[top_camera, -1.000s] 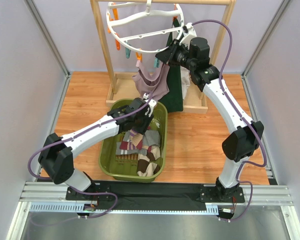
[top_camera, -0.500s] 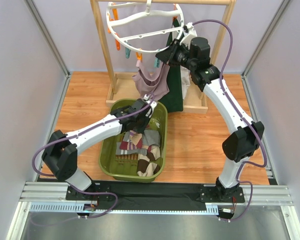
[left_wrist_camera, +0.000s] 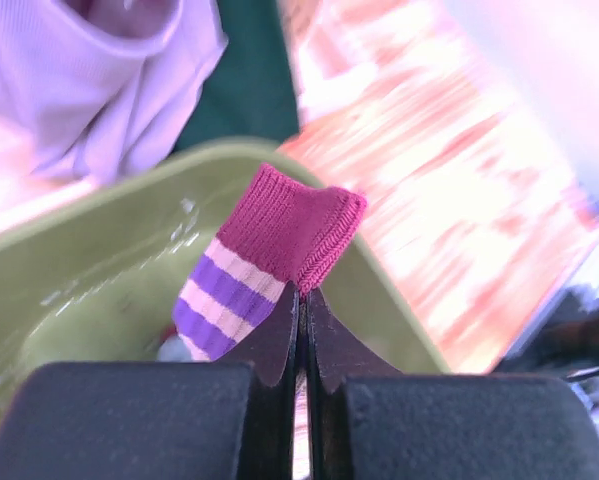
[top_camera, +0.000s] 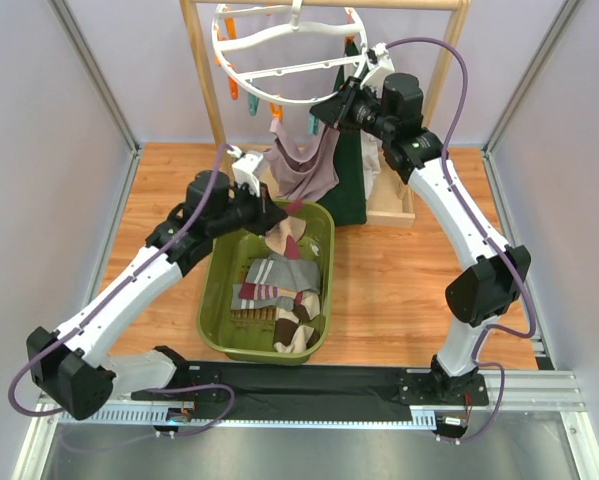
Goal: Clip the socks to the hanger
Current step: Pick up the sock from the bin, then clamp the sock onto the hanger.
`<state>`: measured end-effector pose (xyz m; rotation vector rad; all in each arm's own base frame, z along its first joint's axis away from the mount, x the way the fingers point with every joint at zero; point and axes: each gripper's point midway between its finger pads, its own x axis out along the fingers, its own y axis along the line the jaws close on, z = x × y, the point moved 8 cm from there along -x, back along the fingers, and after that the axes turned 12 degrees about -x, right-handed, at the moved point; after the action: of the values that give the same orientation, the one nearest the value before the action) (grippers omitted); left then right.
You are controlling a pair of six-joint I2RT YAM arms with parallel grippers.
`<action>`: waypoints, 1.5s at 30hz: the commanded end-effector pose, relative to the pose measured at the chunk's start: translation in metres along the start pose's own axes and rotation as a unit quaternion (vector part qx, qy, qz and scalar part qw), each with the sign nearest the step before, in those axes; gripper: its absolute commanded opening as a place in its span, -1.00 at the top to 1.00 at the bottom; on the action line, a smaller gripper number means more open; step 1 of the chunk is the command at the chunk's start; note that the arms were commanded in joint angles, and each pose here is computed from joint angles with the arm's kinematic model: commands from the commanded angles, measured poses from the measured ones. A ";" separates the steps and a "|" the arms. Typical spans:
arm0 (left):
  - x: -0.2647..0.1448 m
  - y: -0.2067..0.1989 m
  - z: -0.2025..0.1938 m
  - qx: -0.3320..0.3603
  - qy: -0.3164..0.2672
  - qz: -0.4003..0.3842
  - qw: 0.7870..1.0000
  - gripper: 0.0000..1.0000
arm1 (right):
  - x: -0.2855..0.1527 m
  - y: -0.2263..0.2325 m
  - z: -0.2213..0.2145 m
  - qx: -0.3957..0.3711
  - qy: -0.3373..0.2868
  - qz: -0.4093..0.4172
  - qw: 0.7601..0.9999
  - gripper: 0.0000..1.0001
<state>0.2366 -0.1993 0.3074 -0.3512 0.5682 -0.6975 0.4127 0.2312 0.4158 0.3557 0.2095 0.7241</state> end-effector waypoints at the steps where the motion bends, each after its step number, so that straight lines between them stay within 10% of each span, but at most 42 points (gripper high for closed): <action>1: 0.000 -0.007 0.019 -0.056 -0.024 -0.146 0.987 1.00 | -0.019 0.016 0.025 -0.001 -0.033 0.028 0.999 0.99; 26: 0.050 0.018 0.122 -0.234 -0.085 -0.393 0.885 1.00 | -0.022 0.033 0.031 0.013 -0.052 0.104 0.993 0.99; 45: 0.072 0.025 0.111 -0.297 -0.023 -0.443 0.846 1.00 | -0.023 0.035 0.033 0.017 -0.056 0.115 0.992 0.99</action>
<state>0.3723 -0.2173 0.3266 -1.2980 0.6553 -1.2590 0.3979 0.2383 0.4340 0.4525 0.1670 0.8871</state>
